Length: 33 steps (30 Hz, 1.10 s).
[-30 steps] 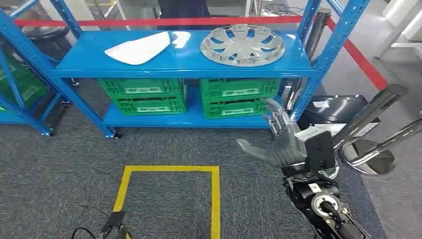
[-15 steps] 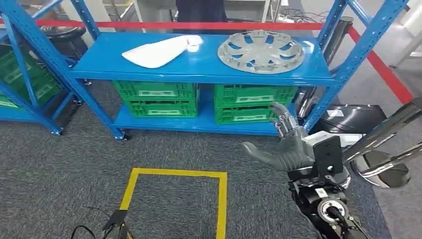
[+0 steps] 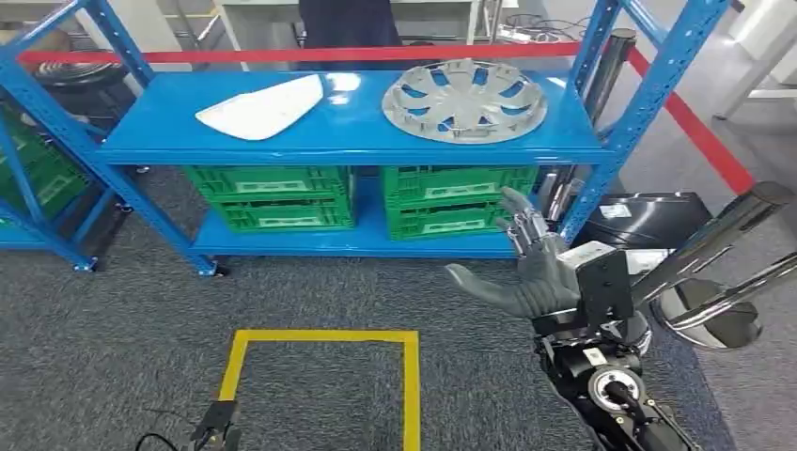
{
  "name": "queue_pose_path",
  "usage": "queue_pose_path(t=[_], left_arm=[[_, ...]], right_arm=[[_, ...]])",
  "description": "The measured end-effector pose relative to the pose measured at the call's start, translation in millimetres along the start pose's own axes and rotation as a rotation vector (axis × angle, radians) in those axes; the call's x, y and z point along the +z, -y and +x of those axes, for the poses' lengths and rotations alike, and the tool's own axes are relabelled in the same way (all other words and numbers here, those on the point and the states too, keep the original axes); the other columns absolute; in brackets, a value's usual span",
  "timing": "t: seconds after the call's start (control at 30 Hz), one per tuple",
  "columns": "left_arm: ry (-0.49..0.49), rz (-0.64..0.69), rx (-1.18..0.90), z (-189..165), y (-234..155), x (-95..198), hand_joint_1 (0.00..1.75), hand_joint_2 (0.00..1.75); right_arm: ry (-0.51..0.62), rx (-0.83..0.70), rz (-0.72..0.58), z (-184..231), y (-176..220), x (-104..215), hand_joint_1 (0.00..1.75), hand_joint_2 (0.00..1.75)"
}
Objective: Take the parts from the cabinet and place them on the table.
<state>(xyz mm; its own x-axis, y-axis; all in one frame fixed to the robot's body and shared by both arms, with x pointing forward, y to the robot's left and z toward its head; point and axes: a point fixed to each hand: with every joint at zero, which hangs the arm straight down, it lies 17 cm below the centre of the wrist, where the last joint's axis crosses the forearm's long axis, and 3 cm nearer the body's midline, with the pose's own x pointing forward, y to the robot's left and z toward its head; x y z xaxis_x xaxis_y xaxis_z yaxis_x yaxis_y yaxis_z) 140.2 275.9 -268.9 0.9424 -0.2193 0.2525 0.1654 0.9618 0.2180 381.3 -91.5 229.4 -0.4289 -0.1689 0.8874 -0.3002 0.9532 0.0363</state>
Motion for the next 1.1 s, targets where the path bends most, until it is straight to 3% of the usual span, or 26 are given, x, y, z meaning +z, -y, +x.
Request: queue_pose_path(t=[0.63,1.1], left_arm=[[-0.002,0.002,0.01,-3.2,0.8,0.3,0.0,0.0],[-0.002,0.003,0.008,-4.8,0.2,0.3,0.0,0.0]], right_arm=[[0.021,0.056,-0.179,1.7,35.6,2.6,0.0,1.75],[0.021,0.062,-0.209,1.2,39.9,6.4,0.0,1.75]])
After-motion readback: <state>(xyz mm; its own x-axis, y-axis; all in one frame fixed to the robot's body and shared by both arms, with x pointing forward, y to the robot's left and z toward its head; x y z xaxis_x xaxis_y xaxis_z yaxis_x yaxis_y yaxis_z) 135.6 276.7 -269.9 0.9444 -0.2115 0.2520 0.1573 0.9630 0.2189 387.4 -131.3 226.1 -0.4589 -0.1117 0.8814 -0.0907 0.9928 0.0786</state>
